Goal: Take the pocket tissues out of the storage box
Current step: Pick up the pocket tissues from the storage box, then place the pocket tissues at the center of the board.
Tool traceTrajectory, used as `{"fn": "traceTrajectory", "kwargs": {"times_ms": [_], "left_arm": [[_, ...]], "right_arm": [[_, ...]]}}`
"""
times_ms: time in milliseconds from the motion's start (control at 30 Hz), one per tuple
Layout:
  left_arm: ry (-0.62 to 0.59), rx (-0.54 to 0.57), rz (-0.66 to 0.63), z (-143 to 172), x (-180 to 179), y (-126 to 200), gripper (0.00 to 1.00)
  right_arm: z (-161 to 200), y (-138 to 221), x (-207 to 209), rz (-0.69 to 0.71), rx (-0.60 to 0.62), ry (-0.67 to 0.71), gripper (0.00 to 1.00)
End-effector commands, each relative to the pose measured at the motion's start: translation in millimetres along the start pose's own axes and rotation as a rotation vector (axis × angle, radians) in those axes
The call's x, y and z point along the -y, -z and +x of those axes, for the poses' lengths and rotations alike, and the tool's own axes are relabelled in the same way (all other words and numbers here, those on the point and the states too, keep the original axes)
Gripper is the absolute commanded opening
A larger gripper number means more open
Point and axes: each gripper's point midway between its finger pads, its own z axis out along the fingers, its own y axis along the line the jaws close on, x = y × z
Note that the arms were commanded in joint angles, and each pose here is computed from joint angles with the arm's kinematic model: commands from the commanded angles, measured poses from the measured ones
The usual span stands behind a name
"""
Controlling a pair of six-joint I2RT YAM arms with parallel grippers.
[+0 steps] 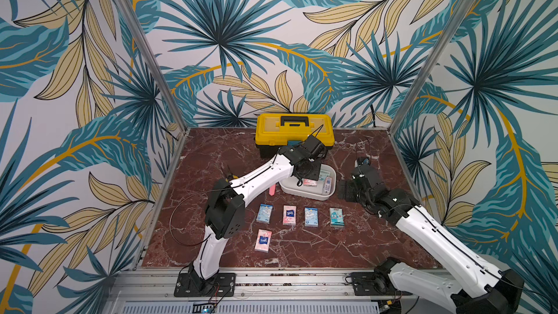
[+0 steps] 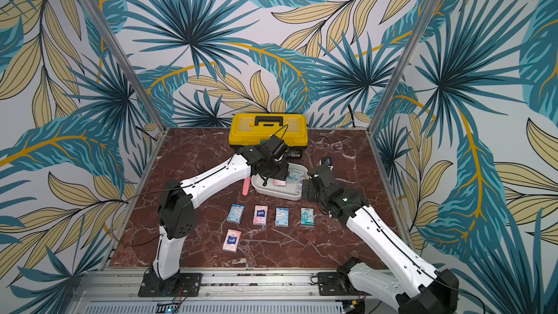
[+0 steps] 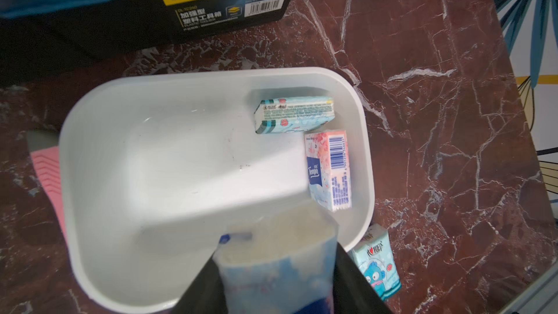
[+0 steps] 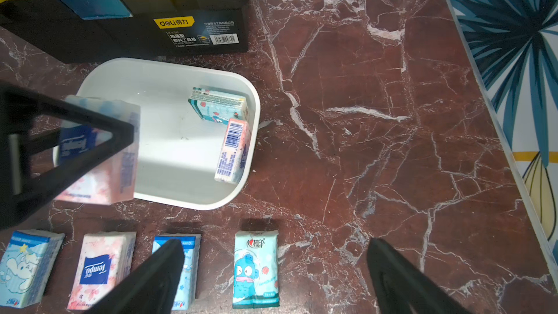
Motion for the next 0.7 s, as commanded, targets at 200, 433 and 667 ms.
{"fn": "traceTrajectory", "kwargs": {"times_ms": [200,433,667], "left_arm": [[0.049,-0.043,-0.032,49,-18,39,0.52],[0.048,-0.072,-0.077,94,-23,57,0.52],[0.119,-0.143,-0.026,142,-27,62,0.52]], "right_arm": [[-1,-15,-11,-0.019,-0.018,0.008,0.99],[-4,-27,-18,-0.023,-0.037,0.022,0.99],[-7,-31,-22,-0.023,-0.035,0.011,0.99]]}}
